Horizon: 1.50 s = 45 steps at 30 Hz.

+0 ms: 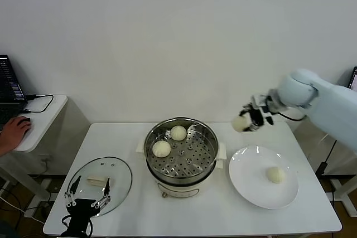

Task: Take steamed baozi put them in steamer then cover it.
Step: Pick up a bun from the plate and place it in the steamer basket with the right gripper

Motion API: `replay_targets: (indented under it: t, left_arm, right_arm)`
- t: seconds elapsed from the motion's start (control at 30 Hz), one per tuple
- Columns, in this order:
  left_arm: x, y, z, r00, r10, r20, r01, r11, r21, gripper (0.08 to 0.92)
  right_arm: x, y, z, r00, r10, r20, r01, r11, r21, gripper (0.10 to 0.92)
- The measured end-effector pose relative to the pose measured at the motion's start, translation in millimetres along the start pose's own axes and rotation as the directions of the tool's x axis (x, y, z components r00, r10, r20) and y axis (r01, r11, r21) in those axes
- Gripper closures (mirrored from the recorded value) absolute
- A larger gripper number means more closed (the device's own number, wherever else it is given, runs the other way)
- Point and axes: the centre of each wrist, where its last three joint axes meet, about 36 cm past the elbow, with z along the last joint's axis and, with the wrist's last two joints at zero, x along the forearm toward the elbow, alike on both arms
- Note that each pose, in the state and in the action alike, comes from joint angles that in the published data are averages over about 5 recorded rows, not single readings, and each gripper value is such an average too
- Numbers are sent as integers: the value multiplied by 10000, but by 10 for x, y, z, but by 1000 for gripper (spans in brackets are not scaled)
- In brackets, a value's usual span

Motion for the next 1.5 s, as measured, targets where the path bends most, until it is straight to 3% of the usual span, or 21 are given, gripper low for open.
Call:
replay_targets:
  t: [0.4,0.93,1.5]
  left_arm:
    - [20,75,23,9997,-226,-128,226,9997,14,177]
    - [25,79,23,9993,-359,-127,360,9993,101,177]
    - [29,49,29,9992,-386,-108,388,9990,213,177]
  right_arm:
    - [-528,-217,-1058,9855,-1263,1131,889,9530,2895,400]
    - [-1029,18,-1756,9703,-2290,780,1154,7217,6825,378]
    - [-1179,247,-1977,9535,-3002,274,1427,5295,8362,363]
